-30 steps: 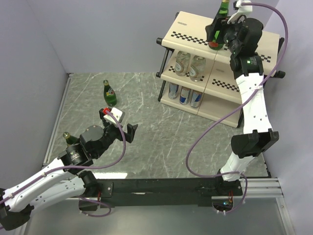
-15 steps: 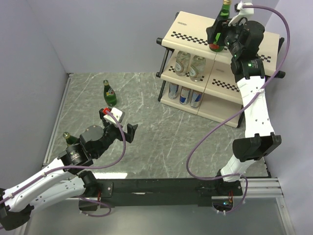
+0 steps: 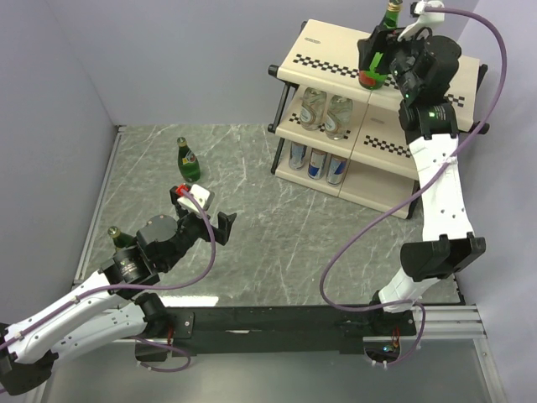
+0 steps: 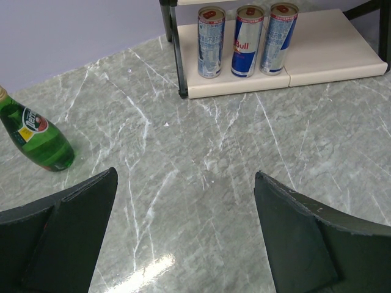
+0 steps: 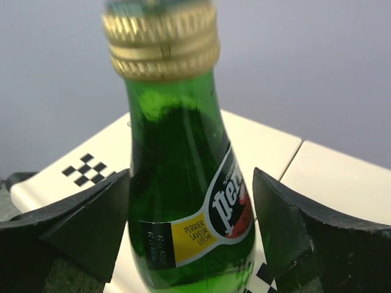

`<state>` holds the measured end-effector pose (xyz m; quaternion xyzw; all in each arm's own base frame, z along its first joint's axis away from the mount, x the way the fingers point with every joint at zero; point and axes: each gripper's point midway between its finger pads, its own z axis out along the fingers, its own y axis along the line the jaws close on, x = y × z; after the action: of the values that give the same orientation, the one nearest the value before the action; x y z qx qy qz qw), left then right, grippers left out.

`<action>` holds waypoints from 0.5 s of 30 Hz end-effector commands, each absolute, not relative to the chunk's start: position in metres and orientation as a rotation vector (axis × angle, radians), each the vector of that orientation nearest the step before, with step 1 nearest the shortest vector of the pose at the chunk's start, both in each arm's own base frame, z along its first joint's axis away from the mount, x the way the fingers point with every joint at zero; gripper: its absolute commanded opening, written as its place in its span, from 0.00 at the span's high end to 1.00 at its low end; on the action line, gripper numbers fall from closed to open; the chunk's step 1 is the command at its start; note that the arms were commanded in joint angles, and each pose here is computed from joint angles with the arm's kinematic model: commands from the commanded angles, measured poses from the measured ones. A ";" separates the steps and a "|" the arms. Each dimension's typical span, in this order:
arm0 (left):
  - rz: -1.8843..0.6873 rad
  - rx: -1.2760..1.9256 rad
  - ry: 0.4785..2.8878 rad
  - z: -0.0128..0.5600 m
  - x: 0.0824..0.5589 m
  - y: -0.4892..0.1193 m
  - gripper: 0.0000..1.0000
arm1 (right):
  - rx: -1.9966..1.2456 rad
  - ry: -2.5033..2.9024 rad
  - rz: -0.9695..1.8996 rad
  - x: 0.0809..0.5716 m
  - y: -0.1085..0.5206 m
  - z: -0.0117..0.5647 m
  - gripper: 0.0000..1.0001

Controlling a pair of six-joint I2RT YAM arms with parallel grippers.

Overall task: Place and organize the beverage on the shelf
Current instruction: Place the drink on the shelf.

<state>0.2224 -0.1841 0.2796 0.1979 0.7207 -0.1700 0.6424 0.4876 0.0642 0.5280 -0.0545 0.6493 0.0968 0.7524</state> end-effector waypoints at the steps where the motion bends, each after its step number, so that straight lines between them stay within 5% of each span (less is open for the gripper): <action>1: -0.398 0.456 1.613 0.287 0.222 -0.185 0.00 | -0.110 1.247 0.191 0.453 0.058 0.588 0.15; 15: -0.401 0.456 1.613 0.286 0.221 -0.185 0.00 | -0.131 1.197 0.204 0.430 0.056 0.613 0.12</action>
<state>0.2223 -0.1840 0.2798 0.1979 0.7204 -0.1700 0.6426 0.4695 0.0602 0.5591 -0.0546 0.6172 0.0948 0.7792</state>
